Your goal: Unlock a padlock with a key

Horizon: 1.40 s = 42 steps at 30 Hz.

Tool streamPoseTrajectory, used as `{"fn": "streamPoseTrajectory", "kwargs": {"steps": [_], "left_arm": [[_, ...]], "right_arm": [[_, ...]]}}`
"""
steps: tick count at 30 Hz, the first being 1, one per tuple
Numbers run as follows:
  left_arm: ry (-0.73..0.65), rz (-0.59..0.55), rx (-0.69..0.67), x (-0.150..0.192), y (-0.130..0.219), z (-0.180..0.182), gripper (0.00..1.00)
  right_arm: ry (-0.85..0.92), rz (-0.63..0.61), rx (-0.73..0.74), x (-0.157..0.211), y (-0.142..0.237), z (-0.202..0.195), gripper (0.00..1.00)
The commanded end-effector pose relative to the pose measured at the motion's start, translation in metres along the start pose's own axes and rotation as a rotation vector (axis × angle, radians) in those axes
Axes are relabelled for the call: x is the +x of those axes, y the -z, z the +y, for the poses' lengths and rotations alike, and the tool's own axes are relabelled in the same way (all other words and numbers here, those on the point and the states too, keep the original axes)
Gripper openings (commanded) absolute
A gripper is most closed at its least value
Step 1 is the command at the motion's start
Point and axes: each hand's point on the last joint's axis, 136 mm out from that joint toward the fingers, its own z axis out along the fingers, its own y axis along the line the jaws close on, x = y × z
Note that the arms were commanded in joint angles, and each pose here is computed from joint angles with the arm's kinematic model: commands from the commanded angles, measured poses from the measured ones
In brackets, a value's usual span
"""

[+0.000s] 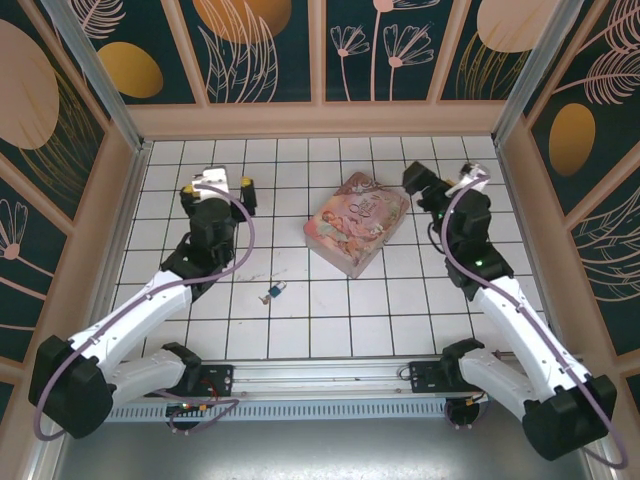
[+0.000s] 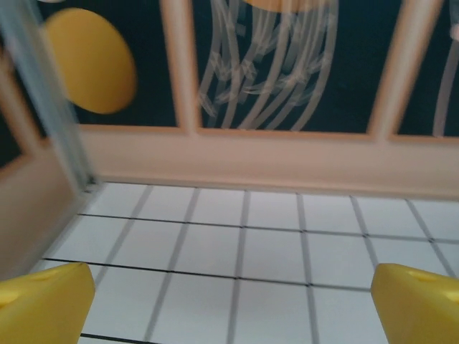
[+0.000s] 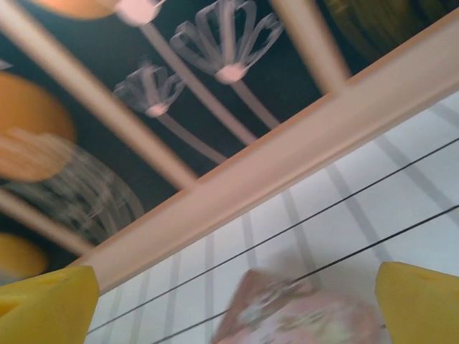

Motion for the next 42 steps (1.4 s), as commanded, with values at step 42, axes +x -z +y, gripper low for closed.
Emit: {"fn": "streamPoseTrajectory", "kwargs": {"steps": [42], "left_arm": [[0.046,-0.061,-0.082,0.140,-0.038,0.111,0.99]], "right_arm": [[0.480,-0.088,0.088,0.100,-0.037,-0.177,0.99]]}}
